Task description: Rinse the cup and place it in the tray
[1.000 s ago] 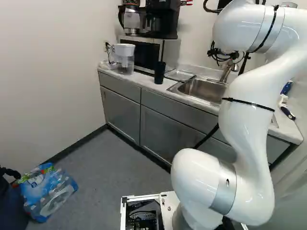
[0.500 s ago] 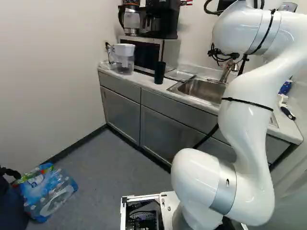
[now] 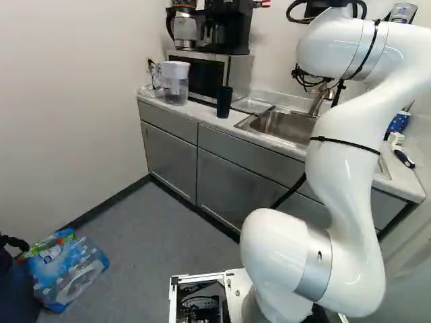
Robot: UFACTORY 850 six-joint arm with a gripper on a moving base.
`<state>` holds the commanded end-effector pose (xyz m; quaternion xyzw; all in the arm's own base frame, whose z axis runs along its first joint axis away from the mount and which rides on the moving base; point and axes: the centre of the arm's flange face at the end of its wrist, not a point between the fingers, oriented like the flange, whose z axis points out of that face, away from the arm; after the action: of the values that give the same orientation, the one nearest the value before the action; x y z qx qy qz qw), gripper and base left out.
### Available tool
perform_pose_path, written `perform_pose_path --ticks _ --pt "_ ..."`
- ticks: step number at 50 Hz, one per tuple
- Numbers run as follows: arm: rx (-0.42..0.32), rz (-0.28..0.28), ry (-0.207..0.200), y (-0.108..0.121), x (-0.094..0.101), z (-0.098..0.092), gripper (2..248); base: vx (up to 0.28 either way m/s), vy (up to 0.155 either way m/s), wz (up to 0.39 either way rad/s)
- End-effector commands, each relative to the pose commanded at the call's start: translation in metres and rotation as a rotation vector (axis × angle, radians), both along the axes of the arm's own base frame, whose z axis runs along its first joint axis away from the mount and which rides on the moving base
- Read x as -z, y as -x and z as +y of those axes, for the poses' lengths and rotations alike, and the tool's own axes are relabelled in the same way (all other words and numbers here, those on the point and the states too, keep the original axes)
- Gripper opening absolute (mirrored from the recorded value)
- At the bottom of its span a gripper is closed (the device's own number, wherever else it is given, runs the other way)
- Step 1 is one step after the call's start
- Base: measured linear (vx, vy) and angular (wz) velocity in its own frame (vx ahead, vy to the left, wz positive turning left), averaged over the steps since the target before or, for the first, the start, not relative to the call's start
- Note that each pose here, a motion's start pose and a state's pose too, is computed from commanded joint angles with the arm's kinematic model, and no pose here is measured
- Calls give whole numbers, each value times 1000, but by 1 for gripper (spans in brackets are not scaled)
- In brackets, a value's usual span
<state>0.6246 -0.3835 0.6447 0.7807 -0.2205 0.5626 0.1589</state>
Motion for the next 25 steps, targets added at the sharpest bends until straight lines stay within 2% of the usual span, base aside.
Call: perform_pose_path --ticks 25 --pt "10 -71 39 -6 -5 -10 247 0 0 0"
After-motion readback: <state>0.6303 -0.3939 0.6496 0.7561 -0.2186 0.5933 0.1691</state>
